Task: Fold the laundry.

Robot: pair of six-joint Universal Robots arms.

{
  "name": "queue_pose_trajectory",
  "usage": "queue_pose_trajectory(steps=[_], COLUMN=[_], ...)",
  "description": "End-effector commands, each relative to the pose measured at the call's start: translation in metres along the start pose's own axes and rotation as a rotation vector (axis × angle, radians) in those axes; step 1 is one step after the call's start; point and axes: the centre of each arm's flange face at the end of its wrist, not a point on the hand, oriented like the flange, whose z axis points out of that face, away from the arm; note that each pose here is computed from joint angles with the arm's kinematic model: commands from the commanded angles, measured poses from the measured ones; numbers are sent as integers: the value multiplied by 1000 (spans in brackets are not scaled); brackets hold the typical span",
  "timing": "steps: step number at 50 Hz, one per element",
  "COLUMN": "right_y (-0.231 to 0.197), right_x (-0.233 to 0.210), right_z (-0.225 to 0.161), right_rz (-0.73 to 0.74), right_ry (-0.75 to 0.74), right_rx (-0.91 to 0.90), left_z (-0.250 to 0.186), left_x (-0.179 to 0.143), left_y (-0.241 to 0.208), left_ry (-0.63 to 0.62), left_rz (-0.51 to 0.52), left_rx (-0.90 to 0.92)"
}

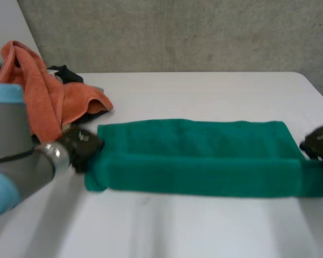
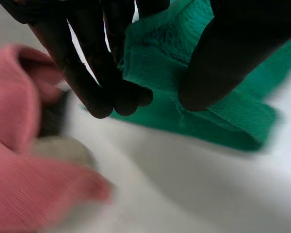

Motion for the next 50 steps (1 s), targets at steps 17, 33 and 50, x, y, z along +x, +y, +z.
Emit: queue_pose_trajectory(steps=[17,33,50], right_y=[-144,-63,27], right_x=[161,32,2], right_z=[-10,65,-8], right_rz=[325,253,87], right_ry=[901,446,113], right_rx=[834,460,-89], left_z=[26,89,-26], left_x=[-154,-28,62], left_y=[-173,-37,28], left_ry=[-602,-215,96], left_rz=[-168,-186,-53], left_rx=[911,516,113])
